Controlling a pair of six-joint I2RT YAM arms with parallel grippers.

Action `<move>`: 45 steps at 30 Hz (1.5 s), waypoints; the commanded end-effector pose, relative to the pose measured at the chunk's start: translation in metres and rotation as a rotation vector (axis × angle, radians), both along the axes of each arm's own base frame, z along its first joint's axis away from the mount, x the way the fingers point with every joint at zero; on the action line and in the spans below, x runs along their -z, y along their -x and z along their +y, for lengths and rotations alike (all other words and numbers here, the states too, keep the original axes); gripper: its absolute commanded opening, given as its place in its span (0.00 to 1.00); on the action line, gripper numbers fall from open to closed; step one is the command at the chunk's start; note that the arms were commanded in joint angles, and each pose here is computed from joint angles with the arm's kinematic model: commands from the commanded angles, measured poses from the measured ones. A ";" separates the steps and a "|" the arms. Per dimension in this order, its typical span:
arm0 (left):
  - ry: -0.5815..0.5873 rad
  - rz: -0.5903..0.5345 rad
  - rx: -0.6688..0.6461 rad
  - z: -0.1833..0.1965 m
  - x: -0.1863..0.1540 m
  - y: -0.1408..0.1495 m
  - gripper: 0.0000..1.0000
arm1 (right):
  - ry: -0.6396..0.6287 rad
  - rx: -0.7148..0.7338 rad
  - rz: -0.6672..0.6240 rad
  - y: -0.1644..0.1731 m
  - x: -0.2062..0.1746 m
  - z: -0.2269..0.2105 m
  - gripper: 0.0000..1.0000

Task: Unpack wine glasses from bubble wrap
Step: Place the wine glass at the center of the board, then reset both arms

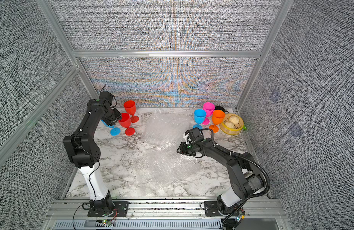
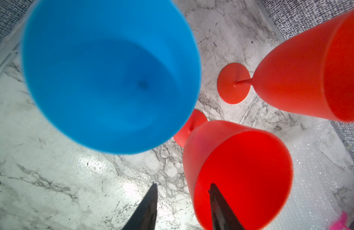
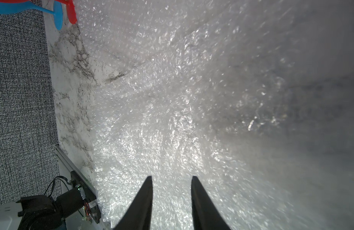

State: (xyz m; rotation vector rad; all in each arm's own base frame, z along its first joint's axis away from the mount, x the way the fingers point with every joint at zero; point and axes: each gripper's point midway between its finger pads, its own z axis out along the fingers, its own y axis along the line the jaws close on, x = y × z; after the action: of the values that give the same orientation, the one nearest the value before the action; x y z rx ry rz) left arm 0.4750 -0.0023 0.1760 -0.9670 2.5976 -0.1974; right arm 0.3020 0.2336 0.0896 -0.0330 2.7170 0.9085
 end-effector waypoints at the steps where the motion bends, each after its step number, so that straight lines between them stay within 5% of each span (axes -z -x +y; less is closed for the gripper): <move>1: 0.014 -0.016 0.020 -0.003 -0.008 0.004 0.47 | 0.003 -0.013 -0.016 -0.001 -0.007 0.000 0.35; 10: -0.033 -0.208 0.088 -0.005 -0.064 0.039 0.67 | -0.027 -0.062 -0.171 -0.009 -0.061 0.007 0.41; 11: -0.074 -0.265 0.113 -0.007 -0.074 0.046 0.76 | -0.028 -0.097 -0.225 -0.006 -0.074 0.012 0.46; 12: -0.118 -0.323 0.150 -0.010 -0.082 0.051 1.00 | -0.020 -0.130 -0.280 -0.003 -0.087 0.016 0.51; 14: -0.194 -0.478 0.235 -0.021 -0.102 0.068 1.00 | 0.024 -0.202 -0.432 0.009 -0.116 0.021 0.64; 15: -0.209 -0.548 0.263 -0.026 -0.110 0.078 1.00 | 0.021 -0.237 -0.512 0.015 -0.132 0.024 0.96; 18: -0.286 -0.786 0.247 -0.021 -0.137 0.119 1.00 | 0.052 -0.253 -0.749 0.030 -0.170 0.013 0.99; 20: -0.325 -0.907 0.226 -0.016 -0.141 0.135 1.00 | 0.106 -0.125 -0.854 0.027 -0.186 -0.015 0.99; 24: -0.379 -0.752 0.314 -0.017 -0.083 0.124 1.00 | 0.237 0.085 -1.023 0.022 -0.204 -0.066 0.99; 25: -0.418 -0.700 0.291 -0.008 -0.064 0.122 1.00 | 0.287 0.094 -1.085 0.022 -0.203 -0.074 0.99; 27: -0.474 -0.671 0.448 -0.018 -0.027 0.118 1.00 | 0.404 -0.006 -1.232 0.025 -0.196 -0.077 0.99; 30: -0.488 -0.852 0.472 -0.027 0.003 0.119 1.00 | 0.546 0.015 -1.341 0.021 -0.174 -0.094 0.99; 32: -0.570 -1.057 0.501 -0.031 -0.008 0.132 1.00 | 0.573 0.103 -1.362 0.015 -0.158 -0.108 0.99; 37: -0.623 -0.735 0.537 -0.014 0.049 0.110 1.00 | 0.684 0.268 -1.157 -0.027 -0.104 -0.158 0.99; 40: -0.623 -0.803 0.485 -0.012 0.047 0.104 1.00 | 0.751 0.302 -1.084 -0.043 -0.071 -0.179 0.99; 45: -0.687 -0.738 0.389 0.008 0.063 0.090 1.00 | 0.777 0.374 -1.035 -0.063 -0.037 -0.207 0.99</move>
State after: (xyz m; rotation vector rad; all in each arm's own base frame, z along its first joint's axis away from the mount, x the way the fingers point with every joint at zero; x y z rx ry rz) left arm 0.3789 -0.0102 0.1063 -0.0128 1.9706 0.1309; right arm 0.3468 0.0291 0.0955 -0.1997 1.9675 -0.3194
